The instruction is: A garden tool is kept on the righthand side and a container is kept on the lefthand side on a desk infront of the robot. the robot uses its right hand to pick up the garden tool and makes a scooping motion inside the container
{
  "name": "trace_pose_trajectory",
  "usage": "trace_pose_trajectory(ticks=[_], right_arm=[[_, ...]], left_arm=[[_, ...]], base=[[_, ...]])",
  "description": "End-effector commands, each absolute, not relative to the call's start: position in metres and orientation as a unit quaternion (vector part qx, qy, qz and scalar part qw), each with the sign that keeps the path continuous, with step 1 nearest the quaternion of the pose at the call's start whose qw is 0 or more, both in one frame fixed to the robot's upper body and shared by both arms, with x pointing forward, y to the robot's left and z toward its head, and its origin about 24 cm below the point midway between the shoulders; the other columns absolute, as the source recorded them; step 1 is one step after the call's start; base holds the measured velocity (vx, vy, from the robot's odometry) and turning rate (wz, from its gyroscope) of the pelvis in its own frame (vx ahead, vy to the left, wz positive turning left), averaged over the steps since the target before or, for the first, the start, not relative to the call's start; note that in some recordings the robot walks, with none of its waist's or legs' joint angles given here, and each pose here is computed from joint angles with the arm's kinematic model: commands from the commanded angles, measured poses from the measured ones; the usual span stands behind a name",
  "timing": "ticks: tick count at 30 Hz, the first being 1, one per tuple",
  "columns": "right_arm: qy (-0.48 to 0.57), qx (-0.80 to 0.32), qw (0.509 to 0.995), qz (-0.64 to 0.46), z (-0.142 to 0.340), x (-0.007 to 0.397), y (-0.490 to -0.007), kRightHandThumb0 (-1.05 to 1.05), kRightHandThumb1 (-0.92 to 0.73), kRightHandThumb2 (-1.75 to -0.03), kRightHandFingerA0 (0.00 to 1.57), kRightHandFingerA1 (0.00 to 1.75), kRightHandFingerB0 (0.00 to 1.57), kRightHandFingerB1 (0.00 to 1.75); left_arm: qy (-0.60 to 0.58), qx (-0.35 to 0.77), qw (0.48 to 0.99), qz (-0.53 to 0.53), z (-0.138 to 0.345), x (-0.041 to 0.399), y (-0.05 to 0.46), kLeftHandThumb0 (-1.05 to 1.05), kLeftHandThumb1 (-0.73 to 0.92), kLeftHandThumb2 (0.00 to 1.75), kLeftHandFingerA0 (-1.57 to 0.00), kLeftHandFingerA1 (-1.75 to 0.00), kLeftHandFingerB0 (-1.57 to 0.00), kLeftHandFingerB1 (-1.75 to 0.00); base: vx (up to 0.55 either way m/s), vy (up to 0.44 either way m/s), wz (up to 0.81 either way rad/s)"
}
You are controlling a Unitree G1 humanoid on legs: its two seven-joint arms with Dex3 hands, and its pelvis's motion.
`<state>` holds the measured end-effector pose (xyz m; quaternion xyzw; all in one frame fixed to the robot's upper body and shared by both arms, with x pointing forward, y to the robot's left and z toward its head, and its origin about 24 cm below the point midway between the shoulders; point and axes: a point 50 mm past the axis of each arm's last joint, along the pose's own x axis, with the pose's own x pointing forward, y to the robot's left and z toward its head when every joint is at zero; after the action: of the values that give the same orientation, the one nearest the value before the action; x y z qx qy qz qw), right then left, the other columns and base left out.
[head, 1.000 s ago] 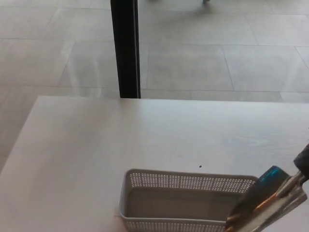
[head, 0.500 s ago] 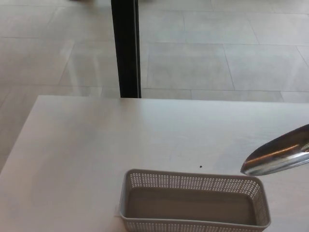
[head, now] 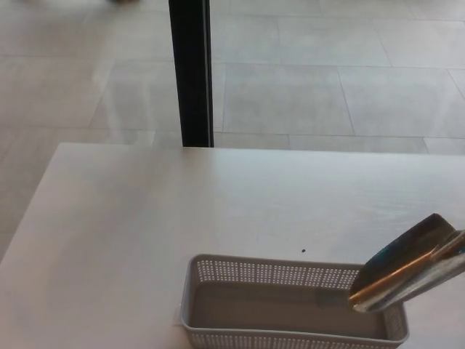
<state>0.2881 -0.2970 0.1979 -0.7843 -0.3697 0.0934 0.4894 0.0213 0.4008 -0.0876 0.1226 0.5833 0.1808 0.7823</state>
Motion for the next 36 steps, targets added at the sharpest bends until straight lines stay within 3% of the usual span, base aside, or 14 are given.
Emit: trace_pose_trajectory(ticks=[1,3,10,17,19,20,23,24,25,27,28,30,35,36], right_arm=[[-0.379,-0.792,0.468,0.100,0.202,0.284,-0.298,-0.19,-0.52,-0.80,0.87,1.68,0.73,1.31],[-0.365,-0.802,0.463,0.096,0.200,0.286,-0.298,-0.19,-0.48,-0.79,0.88,1.58,0.77,1.20],[-0.223,-0.867,0.444,0.040,0.192,0.296,-0.302,-0.26,-0.62,-0.64,0.77,1.73,0.73,1.44],[-0.166,-0.881,0.442,0.028,0.188,0.297,-0.303,-0.25,-0.59,-0.59,0.81,1.75,0.70,1.53],[-0.163,-0.877,0.450,0.029,0.187,0.296,-0.301,-0.28,-0.60,-0.60,0.83,1.71,0.73,1.45],[-0.167,-0.882,0.439,0.029,0.185,0.294,-0.297,-0.30,-0.64,-0.63,0.85,1.68,0.81,1.28],[-0.155,-0.885,0.436,0.042,0.183,0.292,-0.291,-0.30,-0.69,-0.72,0.82,1.75,0.74,1.42],[-0.161,-0.885,0.434,0.042,0.182,0.291,-0.286,-0.32,-0.70,-0.66,0.84,1.75,0.75,1.35],[-0.165,-0.884,0.435,0.045,0.180,0.290,-0.283,-0.39,-0.50,-0.94,1.13,1.32,0.86,1.08],[-0.180,-0.874,0.447,0.057,0.178,0.286,-0.271,-0.40,-0.51,-0.96,1.11,1.31,0.85,1.06],[-0.194,-0.875,0.439,0.065,0.177,0.283,-0.263,-0.37,-0.65,-0.60,0.82,1.75,0.82,1.20],[-0.201,-0.879,0.427,0.068,0.177,0.282,-0.259,-0.37,-0.65,-0.60,0.82,1.75,0.82,1.20],[-0.241,-0.868,0.426,0.081,0.170,0.269,-0.227,-0.37,-0.67,-0.67,0.85,1.75,0.87,0.89],[-0.243,-0.868,0.424,0.087,0.169,0.267,-0.222,-0.42,-0.51,-0.97,1.16,1.34,0.80,0.85]], left_arm=[[0.583,0.135,0.781,0.178,-0.083,0.024,0.406,-0.67,-0.06,1.07,-0.99,-1.03,-0.86,-0.95],[0.579,0.132,0.786,0.171,-0.081,0.026,0.407,-0.66,-0.09,1.12,-0.98,-1.04,-0.84,-0.97],[0.581,0.133,0.785,0.167,-0.083,0.026,0.405,-0.65,-0.09,1.10,-0.93,-1.04,-0.84,-0.95],[0.583,0.135,0.783,0.172,-0.083,0.025,0.405,-0.66,-0.09,1.09,-0.98,-1.05,-0.88,-0.96],[0.579,0.127,0.786,0.177,-0.083,0.026,0.405,-0.65,-0.08,1.09,-0.97,-1.04,-0.86,-0.96],[0.580,0.131,0.785,0.176,-0.083,0.026,0.406,-0.68,-0.07,1.08,-1.00,-1.04,-0.88,-0.96],[0.573,0.111,0.790,0.189,-0.083,0.026,0.406,-0.61,-0.14,1.10,-1.05,-1.06,-0.93,-0.97],[0.574,0.122,0.790,0.178,-0.083,0.027,0.406,-0.67,-0.09,1.10,-1.05,-1.03,-0.92,-0.96],[0.576,0.129,0.789,0.171,-0.083,0.028,0.405,-0.67,-0.10,1.10,-1.06,-1.03,-0.91,-0.97],[0.575,0.124,0.790,0.174,-0.082,0.028,0.406,-0.67,-0.11,1.09,-0.99,-1.03,-0.87,-0.95],[0.576,0.123,0.789,0.175,-0.082,0.027,0.406,-0.65,-0.13,1.08,-0.96,-1.04,-0.88,-0.95],[0.576,0.121,0.790,0.175,-0.082,0.028,0.406,-0.65,-0.13,1.08,-0.96,-1.04,-0.88,-0.95],[0.572,0.117,0.793,0.175,-0.082,0.030,0.406,-0.68,-0.12,1.06,-1.04,-1.04,-0.92,-0.96],[0.569,0.122,0.795,0.169,-0.081,0.030,0.406,-0.71,-0.11,1.07,-1.05,-1.02,-0.93,-0.94]], base=[[0.00,0.000,0.00],[0.00,0.000,0.00],[0.00,0.000,0.00],[0.00,0.000,0.00],[0.00,0.000,0.00],[0.00,0.000,0.00],[0.00,0.000,0.00],[0.00,0.000,0.00],[0.00,0.000,0.00],[0.00,0.000,0.00],[0.00,0.000,0.00],[0.00,0.000,0.00],[0.00,0.000,0.00],[0.00,0.000,0.00]])
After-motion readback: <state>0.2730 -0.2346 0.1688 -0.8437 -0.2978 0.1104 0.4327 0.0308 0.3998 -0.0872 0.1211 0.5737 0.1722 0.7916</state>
